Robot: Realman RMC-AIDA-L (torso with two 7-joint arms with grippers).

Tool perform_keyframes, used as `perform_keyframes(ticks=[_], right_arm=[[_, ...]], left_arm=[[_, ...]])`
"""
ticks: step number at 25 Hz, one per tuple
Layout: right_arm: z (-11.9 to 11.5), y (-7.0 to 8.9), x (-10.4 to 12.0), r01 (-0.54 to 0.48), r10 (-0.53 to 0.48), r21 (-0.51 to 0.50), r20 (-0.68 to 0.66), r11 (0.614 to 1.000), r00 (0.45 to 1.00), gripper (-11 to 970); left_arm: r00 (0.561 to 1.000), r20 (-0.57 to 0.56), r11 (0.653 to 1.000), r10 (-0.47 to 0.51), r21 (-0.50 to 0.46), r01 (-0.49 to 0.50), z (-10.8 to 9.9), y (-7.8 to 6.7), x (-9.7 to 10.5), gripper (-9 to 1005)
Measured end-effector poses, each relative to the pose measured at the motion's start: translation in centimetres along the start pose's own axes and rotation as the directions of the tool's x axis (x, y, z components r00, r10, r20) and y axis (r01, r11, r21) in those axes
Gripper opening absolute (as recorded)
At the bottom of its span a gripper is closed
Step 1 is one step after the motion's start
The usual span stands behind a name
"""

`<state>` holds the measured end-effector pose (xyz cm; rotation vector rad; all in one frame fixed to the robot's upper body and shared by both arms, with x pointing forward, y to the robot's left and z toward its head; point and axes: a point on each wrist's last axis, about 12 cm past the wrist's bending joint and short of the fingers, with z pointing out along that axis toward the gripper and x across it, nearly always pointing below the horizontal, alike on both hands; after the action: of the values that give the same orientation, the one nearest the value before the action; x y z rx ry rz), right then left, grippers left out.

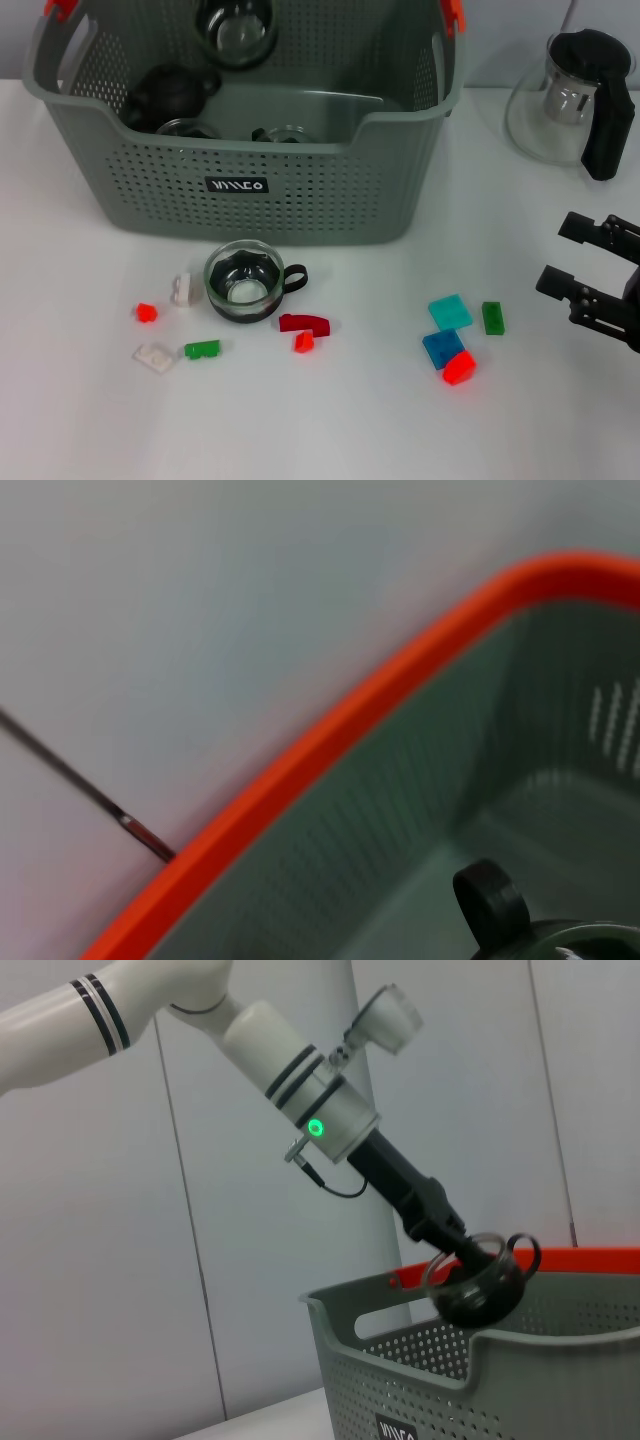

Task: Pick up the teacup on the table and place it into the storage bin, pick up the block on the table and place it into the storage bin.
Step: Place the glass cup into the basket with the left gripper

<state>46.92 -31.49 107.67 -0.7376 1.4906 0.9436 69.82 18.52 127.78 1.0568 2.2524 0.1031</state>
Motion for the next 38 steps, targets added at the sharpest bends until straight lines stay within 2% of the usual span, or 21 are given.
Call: perform_keyframes(ticks=[6,14,38], right_arm=[[-0.2,0.1,0.2,-0.008,0.008,0.006,-0.001,1.000,1.000,759],[-0.2,0.0,0.2,-0.008,0.008,0.007,-0.002,1.000,1.000,760],[0.0,-0.1,0.1,-0.008,0.008,0.006,-0.003,1.000,1.000,759]], left_arm=[[0.992,-0.066,0.994,0.104,-0.032,-0.106,1.4,-0.7,1.5,41],[0.977,-0.040,0.973,0.211,-0.085,-0.214,3.1,-0.9,3.4,42],[0.945,-0.122,0.950,0.304,-0.036,-0.311,4.7,-1.7,4.6,42]])
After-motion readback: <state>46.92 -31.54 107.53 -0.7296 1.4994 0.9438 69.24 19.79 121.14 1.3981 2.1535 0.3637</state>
